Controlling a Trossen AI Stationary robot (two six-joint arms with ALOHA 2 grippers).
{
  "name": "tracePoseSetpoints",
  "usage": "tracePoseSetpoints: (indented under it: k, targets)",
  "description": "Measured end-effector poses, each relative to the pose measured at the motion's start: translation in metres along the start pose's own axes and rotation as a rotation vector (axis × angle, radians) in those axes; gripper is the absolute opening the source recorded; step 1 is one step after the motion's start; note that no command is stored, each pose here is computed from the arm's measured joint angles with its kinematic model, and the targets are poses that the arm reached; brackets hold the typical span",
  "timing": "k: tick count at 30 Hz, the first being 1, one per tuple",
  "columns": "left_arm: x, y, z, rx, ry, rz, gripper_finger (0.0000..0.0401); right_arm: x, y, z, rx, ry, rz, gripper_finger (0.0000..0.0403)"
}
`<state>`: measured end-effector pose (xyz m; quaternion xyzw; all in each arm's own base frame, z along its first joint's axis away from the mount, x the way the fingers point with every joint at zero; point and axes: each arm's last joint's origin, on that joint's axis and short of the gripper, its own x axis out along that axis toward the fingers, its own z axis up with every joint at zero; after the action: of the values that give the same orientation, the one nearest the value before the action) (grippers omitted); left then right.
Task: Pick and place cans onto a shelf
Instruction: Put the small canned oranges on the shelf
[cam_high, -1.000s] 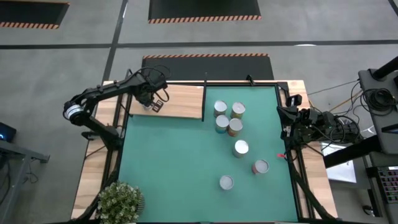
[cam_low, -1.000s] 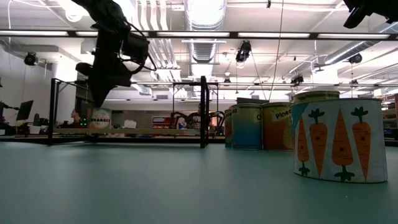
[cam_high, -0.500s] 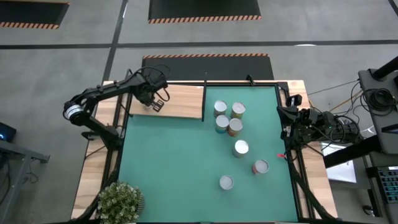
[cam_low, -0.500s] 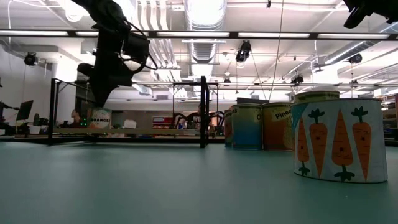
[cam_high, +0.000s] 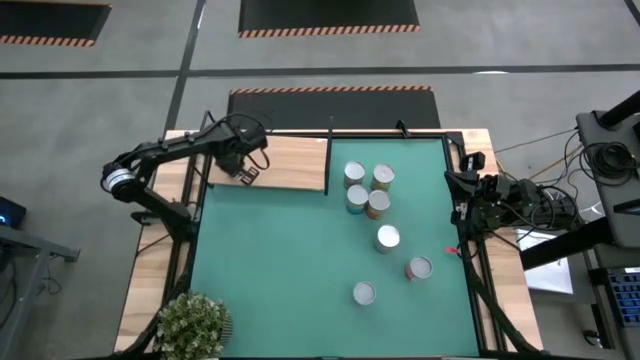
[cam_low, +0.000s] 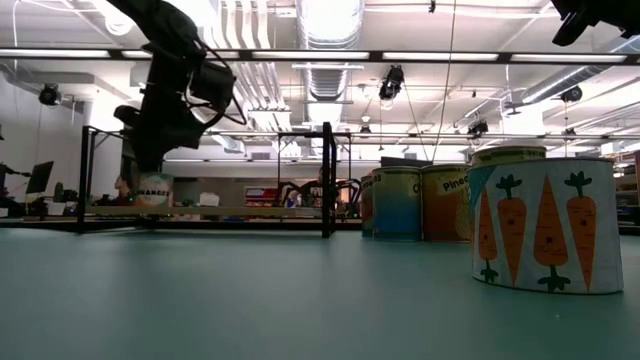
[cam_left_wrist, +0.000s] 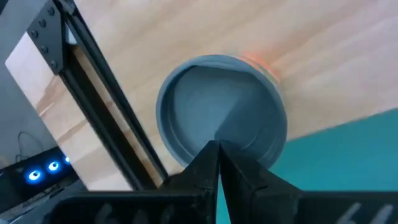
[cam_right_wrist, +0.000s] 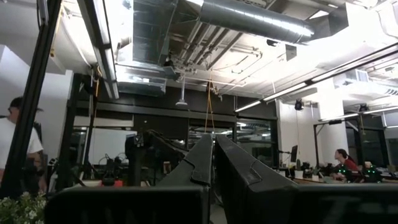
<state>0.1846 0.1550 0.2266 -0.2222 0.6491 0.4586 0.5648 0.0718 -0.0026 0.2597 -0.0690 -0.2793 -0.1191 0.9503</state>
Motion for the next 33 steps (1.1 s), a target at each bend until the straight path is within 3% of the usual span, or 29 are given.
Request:
tracePoseSetpoints:
  k: [5,22,33]
  targets:
    - [0.0,0.003,-0.008,0.036,0.077,0.038,0.0,0.0,0.0,0.0,0.0,-0.001,0.0,0.0009]
    - [0.001,0.002,-0.003,0.019,0.025,0.049,0.0,0.0,0.0,0.0,0.001,0.0,0.0,0.0009]
    - [0.009,0.002,0.003,0.033,0.018,0.156,0.0,0.0,0.0,0.0,0.0,-0.001,0.0,0.0009]
